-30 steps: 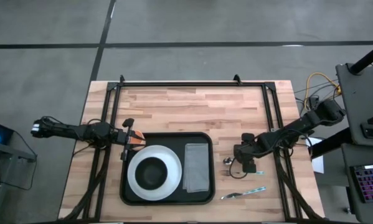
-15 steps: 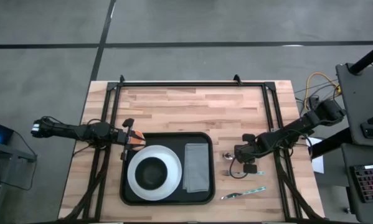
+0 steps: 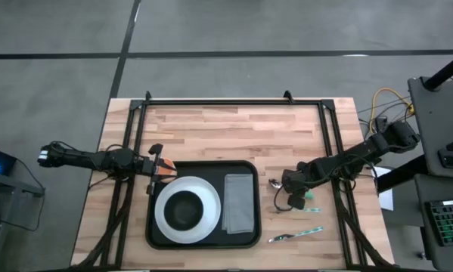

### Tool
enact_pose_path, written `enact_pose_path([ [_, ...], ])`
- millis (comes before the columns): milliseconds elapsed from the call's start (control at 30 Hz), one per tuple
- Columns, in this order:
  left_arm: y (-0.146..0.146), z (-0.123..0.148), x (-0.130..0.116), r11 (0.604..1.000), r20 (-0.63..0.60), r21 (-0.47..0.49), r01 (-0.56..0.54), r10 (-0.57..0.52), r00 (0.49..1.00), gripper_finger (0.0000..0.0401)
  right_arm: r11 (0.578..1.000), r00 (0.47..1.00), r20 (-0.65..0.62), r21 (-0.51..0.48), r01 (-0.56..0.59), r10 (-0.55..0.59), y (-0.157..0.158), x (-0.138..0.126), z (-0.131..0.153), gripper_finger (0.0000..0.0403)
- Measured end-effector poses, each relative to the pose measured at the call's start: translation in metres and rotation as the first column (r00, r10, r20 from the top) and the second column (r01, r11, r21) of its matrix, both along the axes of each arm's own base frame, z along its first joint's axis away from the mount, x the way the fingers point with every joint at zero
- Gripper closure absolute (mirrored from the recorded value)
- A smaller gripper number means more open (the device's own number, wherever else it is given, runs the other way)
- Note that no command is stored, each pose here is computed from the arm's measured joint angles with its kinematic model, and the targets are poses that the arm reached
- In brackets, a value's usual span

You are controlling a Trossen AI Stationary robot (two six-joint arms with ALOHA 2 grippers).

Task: Set up tray
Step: Put the green spoon on the gray napkin on the black tray

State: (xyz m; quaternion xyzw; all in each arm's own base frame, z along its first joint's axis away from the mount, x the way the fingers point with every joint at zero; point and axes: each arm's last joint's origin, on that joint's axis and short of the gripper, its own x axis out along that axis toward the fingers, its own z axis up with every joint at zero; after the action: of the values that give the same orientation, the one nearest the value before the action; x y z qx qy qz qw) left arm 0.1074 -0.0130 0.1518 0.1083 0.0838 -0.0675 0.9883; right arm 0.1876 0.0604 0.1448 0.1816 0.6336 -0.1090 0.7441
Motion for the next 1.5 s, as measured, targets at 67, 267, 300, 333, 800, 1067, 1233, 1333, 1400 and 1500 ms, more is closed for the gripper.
enact_pose_path([
  [67,0.0,0.0,0.0,1.0,0.0,0.0,0.0,0.0,1.0,0.033,0.999,0.999,0.006,0.007,0.044,-0.044,-0.001,0.002,0.002,0.0366],
  [267,0.0,0.0,0.0,1.0,0.001,0.0,0.0,0.0,1.0,0.033,0.995,0.995,0.012,0.022,0.101,-0.102,-0.001,0.005,0.005,0.0367],
  [300,0.0,0.0,0.0,1.0,0.001,0.0,0.0,0.0,1.0,0.033,0.993,0.994,0.011,0.024,0.112,-0.112,-0.001,0.005,0.005,0.0367],
  [333,0.0,0.0,0.0,1.0,0.0,0.0,0.0,0.0,1.0,0.033,0.992,0.992,0.01,0.026,0.122,-0.122,-0.001,0.005,0.005,0.0367],
  [800,0.0,0.0,0.0,1.0,0.001,0.0,0.0,0.0,1.0,0.033,0.927,0.931,0.038,0.115,0.356,-0.362,0.004,0.018,0.023,0.0367],
  [1067,0.0,0.0,0.0,1.0,0.001,0.0,0.0,0.0,1.0,0.033,0.881,0.873,0.129,0.112,0.459,-0.471,0.021,0.042,0.05,0.0367],
  [1233,0.0,0.0,0.0,1.0,-0.001,0.0,0.0,0.0,1.0,0.033,0.85,0.848,0.069,0.084,0.52,-0.526,0.038,0.063,0.059,0.0367],
  [1333,0.0,0.0,0.0,1.0,-0.004,0.0,0.0,0.0,1.0,0.033,0.832,0.831,0.047,0.069,0.551,-0.554,0.049,0.082,0.066,0.0367],
  [1400,0.0,0.0,0.0,1.0,-0.003,0.0,0.0,0.0,1.0,0.033,0.813,0.812,0.034,0.058,0.58,-0.582,0.057,0.094,0.069,0.0367],
  [1500,0.0,0.0,0.0,1.0,-0.001,0.0,0.0,0.0,1.0,0.033,0.786,0.786,0.006,0.031,0.618,-0.618,0.068,0.111,0.072,0.0367],
])
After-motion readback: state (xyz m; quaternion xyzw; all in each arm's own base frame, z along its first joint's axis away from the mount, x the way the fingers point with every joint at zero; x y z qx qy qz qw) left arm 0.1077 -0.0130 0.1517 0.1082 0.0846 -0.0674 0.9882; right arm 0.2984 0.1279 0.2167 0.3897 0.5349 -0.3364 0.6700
